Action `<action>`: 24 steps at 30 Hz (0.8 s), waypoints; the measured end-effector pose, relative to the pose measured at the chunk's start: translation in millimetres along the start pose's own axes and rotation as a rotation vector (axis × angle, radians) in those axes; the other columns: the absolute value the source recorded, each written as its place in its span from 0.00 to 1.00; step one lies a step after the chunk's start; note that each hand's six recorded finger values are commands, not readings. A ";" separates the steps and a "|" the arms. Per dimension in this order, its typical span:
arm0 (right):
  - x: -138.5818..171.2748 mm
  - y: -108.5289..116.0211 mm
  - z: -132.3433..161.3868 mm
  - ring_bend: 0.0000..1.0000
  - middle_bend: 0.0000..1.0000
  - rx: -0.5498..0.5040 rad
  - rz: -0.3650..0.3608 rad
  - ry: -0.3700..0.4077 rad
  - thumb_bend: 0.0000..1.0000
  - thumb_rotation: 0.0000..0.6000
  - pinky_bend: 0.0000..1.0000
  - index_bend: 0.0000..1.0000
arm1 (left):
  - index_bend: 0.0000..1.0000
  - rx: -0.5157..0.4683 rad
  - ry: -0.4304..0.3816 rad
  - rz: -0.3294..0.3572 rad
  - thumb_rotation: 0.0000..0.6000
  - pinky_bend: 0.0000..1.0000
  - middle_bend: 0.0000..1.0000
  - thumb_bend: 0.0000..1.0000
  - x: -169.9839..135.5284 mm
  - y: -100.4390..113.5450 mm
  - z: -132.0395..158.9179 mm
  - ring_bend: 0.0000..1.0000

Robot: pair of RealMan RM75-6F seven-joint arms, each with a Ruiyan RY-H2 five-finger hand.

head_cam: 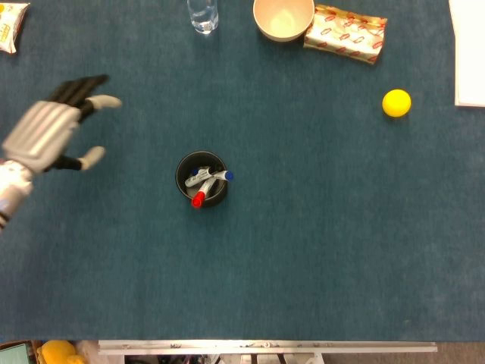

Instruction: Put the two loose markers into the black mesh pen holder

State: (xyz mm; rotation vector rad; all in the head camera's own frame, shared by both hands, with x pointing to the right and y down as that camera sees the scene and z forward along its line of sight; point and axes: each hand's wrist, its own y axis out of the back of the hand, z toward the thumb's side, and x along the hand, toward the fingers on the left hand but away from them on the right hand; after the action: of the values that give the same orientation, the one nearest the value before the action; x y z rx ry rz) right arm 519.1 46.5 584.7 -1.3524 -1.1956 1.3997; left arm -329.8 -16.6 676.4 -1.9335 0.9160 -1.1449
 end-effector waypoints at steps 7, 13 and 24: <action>-0.3 1.9 2.6 0.14 0.28 0.021 -0.017 -0.022 0.13 1.00 0.30 0.18 | 0.20 0.027 0.145 0.097 1.00 0.07 0.03 0.32 -43.6 5.2 -39.7 0.00; 0.9 2.2 -0.3 0.14 0.29 0.030 0.003 -0.051 0.13 1.00 0.30 0.18 | 0.20 0.061 0.225 0.140 1.00 0.07 0.03 0.32 -76.9 0.3 -58.6 0.00; 0.3 -0.9 -0.8 0.14 0.29 0.026 0.020 -0.049 0.13 1.00 0.30 0.18 | 0.20 0.051 0.285 0.213 1.00 0.07 0.03 0.32 -119.2 -7.8 -67.8 0.00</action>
State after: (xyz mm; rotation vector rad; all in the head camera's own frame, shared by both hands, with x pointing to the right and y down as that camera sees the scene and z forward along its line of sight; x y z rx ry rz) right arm 519.8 47.0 585.6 -1.3218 -1.1946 1.4650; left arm -432.4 73.0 658.4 -1.6122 1.1994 -1.3219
